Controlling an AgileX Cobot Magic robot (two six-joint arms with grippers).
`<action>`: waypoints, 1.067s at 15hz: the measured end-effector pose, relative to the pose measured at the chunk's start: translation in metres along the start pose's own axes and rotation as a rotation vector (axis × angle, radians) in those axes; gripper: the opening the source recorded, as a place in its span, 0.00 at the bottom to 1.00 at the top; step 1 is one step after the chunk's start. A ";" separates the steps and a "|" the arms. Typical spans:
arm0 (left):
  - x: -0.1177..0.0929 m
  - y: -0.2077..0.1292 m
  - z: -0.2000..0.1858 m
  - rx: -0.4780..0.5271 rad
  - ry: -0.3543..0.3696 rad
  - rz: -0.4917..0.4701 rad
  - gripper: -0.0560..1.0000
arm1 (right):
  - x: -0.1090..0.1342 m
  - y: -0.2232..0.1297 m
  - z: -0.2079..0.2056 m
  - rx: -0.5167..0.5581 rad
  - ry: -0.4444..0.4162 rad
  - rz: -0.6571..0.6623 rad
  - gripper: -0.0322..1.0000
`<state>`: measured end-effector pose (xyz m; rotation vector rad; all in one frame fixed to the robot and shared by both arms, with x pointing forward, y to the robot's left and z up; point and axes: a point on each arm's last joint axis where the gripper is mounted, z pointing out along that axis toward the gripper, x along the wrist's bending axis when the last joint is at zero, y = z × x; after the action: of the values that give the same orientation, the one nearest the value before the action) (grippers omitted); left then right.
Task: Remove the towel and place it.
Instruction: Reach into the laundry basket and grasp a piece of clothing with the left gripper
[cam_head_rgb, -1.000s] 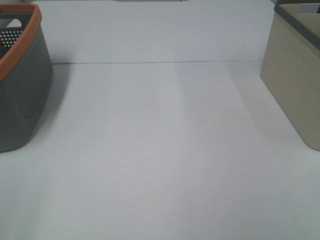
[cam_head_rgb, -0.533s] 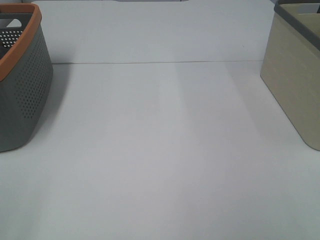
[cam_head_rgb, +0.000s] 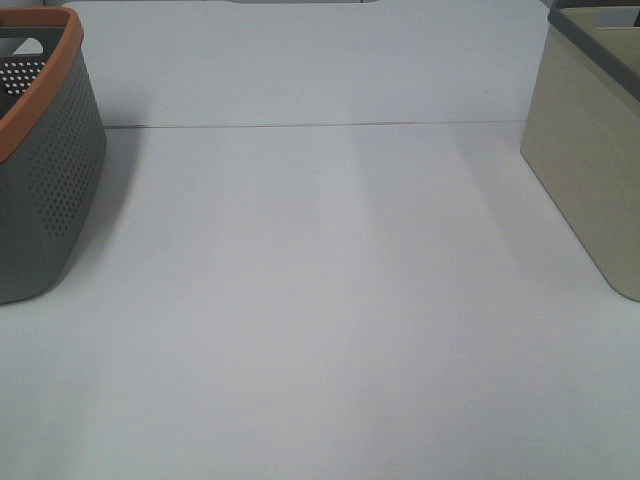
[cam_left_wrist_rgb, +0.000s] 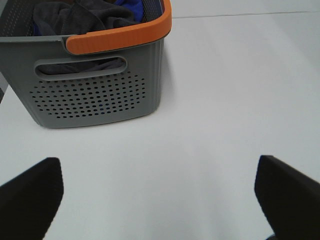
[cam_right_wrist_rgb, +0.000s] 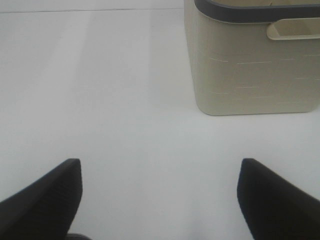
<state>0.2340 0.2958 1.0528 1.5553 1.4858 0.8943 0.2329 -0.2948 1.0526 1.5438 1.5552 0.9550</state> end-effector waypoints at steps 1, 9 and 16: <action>0.000 0.000 0.000 0.000 0.000 -0.001 0.99 | 0.000 0.000 0.000 0.000 0.000 0.000 0.83; 0.000 0.000 0.000 0.000 0.000 0.000 0.99 | 0.000 0.000 0.000 0.000 0.000 0.000 0.83; -0.001 0.050 -0.007 0.070 -0.001 -0.002 0.99 | 0.000 0.000 0.000 0.000 0.000 0.000 0.83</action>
<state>0.2491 0.2955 1.1006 1.6045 1.5317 0.8483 0.2329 -0.2948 1.0526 1.5438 1.5552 0.9550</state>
